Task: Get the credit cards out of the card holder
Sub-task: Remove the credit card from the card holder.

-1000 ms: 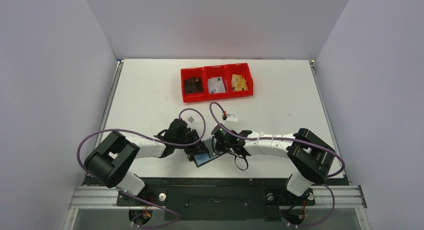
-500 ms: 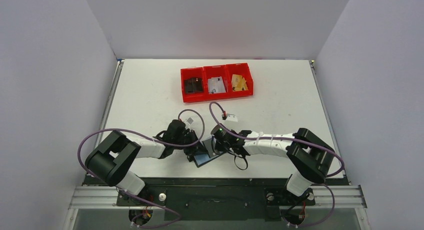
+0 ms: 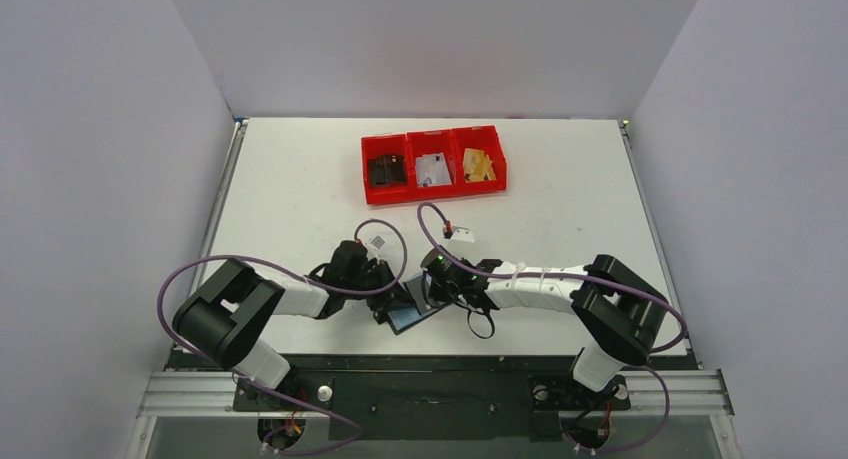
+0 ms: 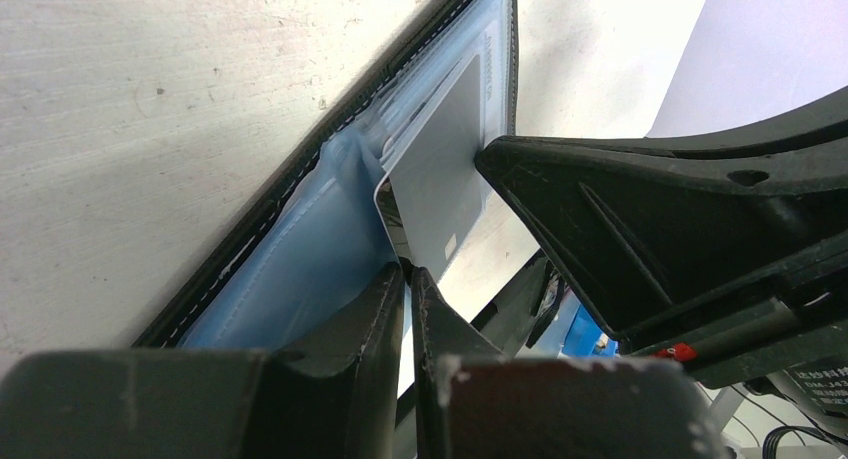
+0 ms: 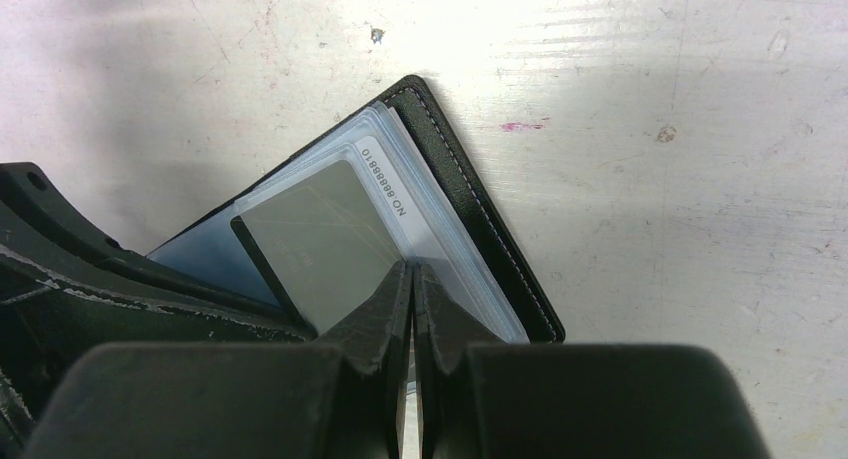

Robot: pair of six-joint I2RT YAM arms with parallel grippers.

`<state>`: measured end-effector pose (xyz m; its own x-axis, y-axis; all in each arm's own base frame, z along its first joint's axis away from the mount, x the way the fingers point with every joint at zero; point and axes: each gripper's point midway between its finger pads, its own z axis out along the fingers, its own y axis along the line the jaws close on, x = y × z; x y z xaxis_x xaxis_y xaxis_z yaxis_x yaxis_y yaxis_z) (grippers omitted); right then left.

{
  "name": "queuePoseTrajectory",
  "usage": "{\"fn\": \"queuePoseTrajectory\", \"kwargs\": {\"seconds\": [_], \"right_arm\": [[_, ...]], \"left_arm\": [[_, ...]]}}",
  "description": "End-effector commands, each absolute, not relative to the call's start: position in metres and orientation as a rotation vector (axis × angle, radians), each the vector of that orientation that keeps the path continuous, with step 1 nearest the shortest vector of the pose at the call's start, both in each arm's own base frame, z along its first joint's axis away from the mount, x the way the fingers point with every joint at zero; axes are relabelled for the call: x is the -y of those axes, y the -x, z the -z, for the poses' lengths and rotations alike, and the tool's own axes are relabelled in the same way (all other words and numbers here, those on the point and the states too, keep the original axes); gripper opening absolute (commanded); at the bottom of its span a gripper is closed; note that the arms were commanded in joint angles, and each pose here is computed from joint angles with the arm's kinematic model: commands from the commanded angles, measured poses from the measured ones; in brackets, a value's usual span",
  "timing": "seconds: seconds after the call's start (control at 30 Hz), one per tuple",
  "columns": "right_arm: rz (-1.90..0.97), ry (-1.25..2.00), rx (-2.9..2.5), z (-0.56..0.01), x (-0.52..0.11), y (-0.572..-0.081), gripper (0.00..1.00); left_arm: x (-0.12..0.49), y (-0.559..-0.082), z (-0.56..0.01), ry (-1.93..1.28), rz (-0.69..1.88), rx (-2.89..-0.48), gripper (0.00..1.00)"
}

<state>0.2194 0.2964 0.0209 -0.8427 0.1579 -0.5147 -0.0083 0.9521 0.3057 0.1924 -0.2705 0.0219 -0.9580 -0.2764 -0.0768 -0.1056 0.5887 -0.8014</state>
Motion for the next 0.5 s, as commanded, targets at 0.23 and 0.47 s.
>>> {"fn": "queuePoseTrajectory", "kwargs": {"seconds": [0.23, 0.47], "right_arm": [[-0.21, -0.057, -2.679, 0.021, -0.266, -0.193, 0.0], [-0.208, -0.056, -2.679, 0.021, -0.265, -0.193, 0.0]], "left_arm": [[0.282, -0.196, -0.041, 0.246, 1.438, -2.534, 0.07], [0.281, -0.195, -0.038, 0.252, 1.439, -2.54, 0.0]]}}
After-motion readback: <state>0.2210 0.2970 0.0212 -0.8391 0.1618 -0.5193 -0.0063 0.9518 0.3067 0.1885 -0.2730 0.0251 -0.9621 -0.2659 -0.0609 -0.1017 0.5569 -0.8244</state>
